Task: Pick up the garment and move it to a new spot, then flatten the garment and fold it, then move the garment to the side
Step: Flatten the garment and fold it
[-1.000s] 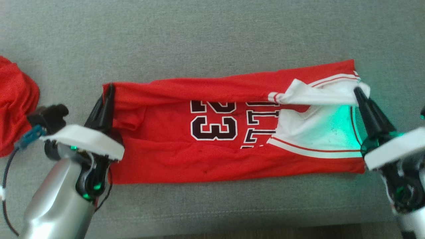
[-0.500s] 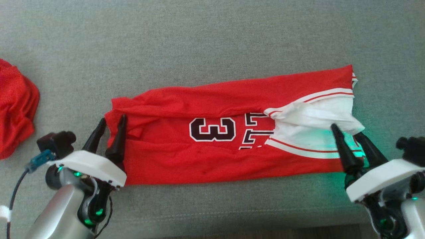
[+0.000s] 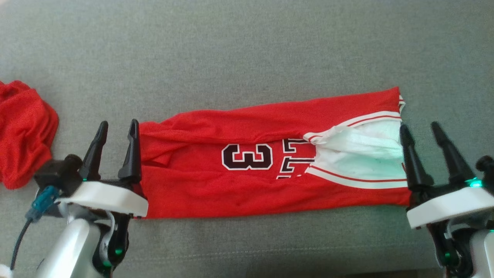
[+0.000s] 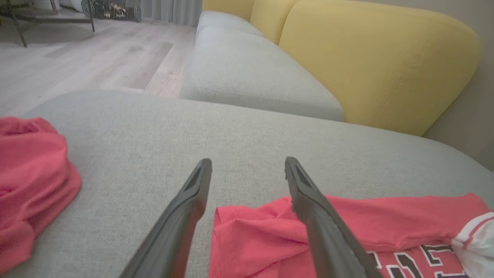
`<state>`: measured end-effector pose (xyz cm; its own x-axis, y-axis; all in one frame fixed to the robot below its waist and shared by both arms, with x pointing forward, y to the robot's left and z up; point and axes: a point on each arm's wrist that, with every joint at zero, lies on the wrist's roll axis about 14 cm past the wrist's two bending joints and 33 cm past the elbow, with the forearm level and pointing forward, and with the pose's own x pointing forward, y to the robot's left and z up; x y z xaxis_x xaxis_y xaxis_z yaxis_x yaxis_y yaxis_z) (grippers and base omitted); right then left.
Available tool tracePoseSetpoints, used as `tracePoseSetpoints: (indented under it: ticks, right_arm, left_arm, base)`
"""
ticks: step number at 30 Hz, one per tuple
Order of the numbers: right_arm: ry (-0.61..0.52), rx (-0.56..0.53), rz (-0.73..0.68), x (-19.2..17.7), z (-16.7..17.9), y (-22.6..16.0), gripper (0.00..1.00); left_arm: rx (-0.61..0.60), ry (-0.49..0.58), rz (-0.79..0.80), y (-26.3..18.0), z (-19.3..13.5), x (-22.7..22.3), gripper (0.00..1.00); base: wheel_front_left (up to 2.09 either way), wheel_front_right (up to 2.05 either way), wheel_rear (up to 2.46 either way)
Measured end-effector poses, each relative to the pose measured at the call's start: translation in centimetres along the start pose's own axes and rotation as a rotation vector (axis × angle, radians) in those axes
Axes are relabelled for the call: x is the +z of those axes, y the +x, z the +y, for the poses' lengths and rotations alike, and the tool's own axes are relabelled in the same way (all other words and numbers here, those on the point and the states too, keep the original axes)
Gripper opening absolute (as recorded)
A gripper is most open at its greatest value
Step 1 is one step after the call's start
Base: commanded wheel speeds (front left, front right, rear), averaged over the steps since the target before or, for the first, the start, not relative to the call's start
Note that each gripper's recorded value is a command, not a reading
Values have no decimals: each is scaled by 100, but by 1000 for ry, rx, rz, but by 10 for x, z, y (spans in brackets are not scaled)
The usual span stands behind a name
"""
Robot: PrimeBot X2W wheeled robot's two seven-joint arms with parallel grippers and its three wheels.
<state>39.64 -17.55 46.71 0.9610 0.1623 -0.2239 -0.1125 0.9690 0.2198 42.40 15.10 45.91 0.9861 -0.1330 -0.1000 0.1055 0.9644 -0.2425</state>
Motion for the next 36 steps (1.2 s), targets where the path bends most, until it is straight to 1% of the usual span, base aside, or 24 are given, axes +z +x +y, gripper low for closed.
tracePoseSetpoints:
  ticks: [3,6,10,18,29,36]
  right_arm:
    - [-40,-8,-64,18,2,-3,100]
    - [-66,-5,-90,26,5,-6,100]
    - [-73,-2,-122,34,11,-10,100]
    - [-76,10,-132,37,17,-13,100]
    - [-75,8,-126,36,16,-12,100]
    - [-47,-16,-65,17,6,-7,100]
  left_arm:
    - [-14,35,-56,-6,-6,17,100]
    - [-11,58,-68,-14,-8,20,100]
    - [-3,82,-68,-23,-7,20,100]
    - [7,94,-53,-39,-8,15,100]
    - [9,98,-49,-39,-6,14,100]
    - [17,98,-37,-38,-4,10,100]
  base:
    - [0,0,0]
    - [0,0,0]
    - [0,0,0]
    - [0,0,0]
    - [0,0,0]
    - [0,0,0]
